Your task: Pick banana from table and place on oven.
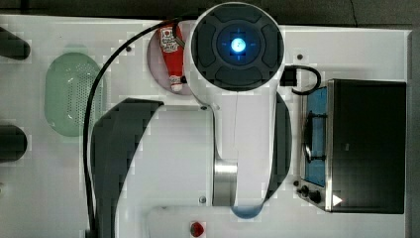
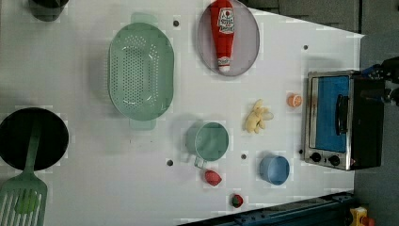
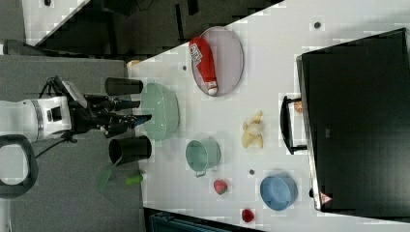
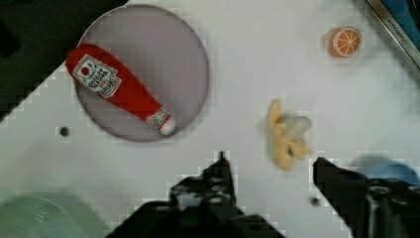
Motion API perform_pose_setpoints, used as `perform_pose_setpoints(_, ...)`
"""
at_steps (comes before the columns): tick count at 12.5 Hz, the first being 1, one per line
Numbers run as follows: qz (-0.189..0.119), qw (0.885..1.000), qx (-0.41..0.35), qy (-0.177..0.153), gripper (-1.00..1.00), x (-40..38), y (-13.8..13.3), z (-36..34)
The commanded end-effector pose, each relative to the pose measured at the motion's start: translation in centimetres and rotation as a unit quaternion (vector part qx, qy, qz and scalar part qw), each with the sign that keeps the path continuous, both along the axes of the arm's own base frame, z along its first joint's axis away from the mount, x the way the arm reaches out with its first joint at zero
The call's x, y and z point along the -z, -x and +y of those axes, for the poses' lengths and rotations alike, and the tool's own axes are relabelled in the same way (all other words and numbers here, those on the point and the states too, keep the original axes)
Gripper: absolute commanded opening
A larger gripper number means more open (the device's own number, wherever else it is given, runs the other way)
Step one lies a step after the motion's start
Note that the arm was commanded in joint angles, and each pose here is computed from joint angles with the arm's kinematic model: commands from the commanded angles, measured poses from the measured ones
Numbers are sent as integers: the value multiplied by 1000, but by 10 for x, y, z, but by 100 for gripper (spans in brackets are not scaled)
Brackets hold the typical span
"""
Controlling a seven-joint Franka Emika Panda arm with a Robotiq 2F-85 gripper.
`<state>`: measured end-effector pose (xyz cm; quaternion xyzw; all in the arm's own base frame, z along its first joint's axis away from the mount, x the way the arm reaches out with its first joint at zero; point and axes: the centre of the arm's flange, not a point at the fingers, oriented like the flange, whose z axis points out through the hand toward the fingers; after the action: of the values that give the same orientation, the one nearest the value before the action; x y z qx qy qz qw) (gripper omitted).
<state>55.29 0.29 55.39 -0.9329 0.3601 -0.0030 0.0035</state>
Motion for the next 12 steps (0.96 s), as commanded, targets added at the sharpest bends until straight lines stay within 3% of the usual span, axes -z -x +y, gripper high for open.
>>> perform_pose_setpoints(1, -9, 997, 70, 13, 58, -61, 152, -24)
perform_pose_setpoints(3, -5, 997, 70, 13, 100, -58, 152, -24)
perform_pose_setpoints(7, 9, 998, 69, 14, 100, -37, 147, -24)
perform_pose_setpoints(12, 5, 998, 64, 15, 100, 45, 113, -22)
